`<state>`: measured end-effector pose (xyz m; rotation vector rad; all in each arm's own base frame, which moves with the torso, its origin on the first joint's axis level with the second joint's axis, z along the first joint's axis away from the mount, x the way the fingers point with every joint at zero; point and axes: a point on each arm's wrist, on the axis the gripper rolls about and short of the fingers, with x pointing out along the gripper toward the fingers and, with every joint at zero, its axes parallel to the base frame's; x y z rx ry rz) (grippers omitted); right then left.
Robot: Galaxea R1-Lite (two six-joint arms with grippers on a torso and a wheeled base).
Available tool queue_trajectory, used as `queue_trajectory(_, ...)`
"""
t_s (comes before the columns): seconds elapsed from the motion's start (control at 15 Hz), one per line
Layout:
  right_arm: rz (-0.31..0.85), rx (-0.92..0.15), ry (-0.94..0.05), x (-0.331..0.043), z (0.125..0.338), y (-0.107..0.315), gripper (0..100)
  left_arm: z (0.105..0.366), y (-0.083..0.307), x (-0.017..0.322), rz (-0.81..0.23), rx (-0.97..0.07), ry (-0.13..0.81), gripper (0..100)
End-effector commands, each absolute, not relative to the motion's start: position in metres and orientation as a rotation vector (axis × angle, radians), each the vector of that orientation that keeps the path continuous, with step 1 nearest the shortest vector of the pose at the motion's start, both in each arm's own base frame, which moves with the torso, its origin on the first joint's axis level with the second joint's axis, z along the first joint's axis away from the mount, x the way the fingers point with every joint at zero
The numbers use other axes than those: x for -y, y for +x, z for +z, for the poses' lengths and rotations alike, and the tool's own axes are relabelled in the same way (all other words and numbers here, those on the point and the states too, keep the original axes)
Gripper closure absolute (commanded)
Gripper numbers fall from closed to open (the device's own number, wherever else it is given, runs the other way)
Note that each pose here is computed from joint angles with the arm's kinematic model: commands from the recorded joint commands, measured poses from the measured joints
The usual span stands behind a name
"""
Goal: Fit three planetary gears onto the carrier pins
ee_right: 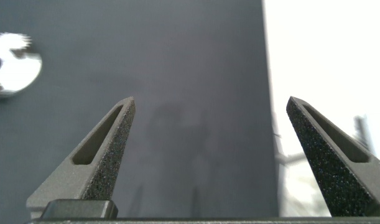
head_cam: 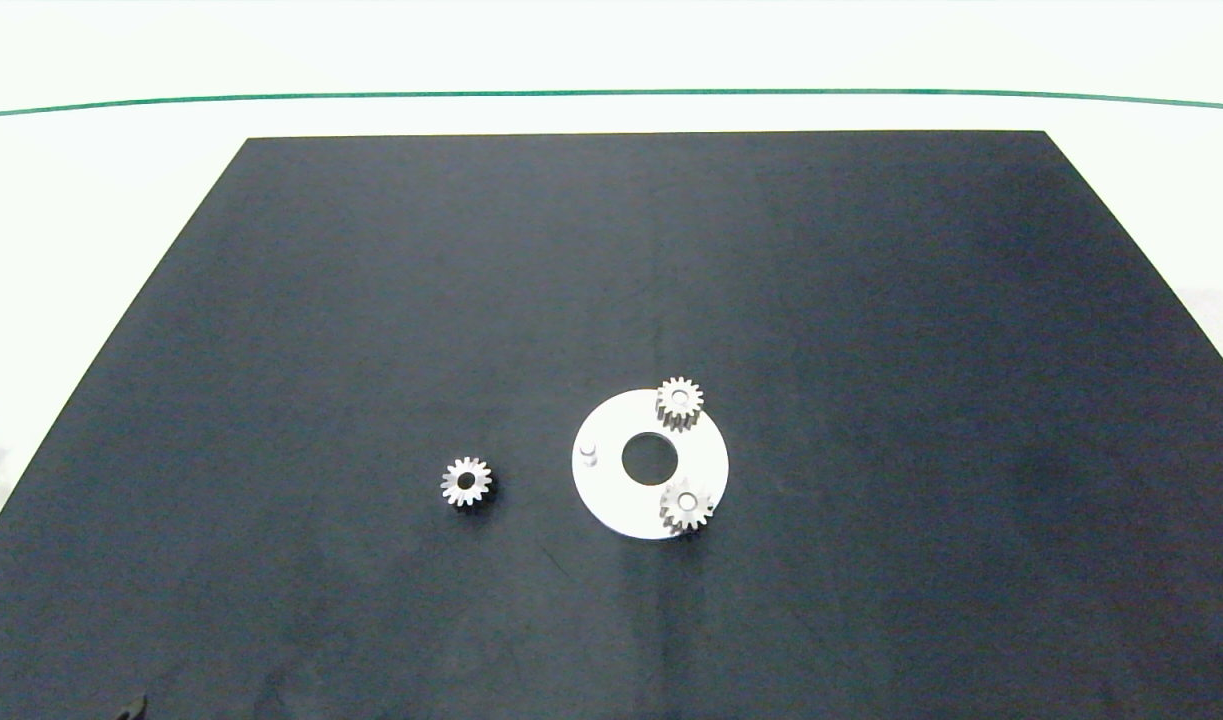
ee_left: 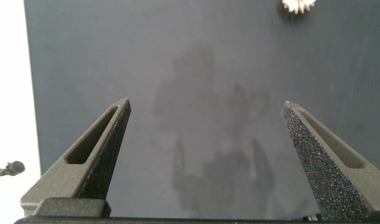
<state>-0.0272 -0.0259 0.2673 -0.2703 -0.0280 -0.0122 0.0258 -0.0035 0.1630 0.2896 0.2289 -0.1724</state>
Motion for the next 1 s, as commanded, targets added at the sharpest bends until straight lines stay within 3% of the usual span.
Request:
queue_trajectory(0.07,-0.181,0.142,-0.228,0.042,0.230,-0.090,0,0.153,0.049,0.010,-0.270,-0.329,0.312,0)
queue_trajectory(0.33,-0.266,0.173,-0.217,0.038,0.222,-0.106,0,0.154,0.088,0.020,-0.309,-0.383,0.328,0)
queue_trajectory(0.67,-0.293,0.151,-0.174,0.033,0.214,-0.102,0,0.154,0.121,0.037,-0.371,-0.350,0.343,0)
queue_trajectory(1.0,-0.171,-0.019,-0.204,0.033,0.170,-0.072,0,0.149,0.139,0.057,-0.432,-0.327,0.356,0)
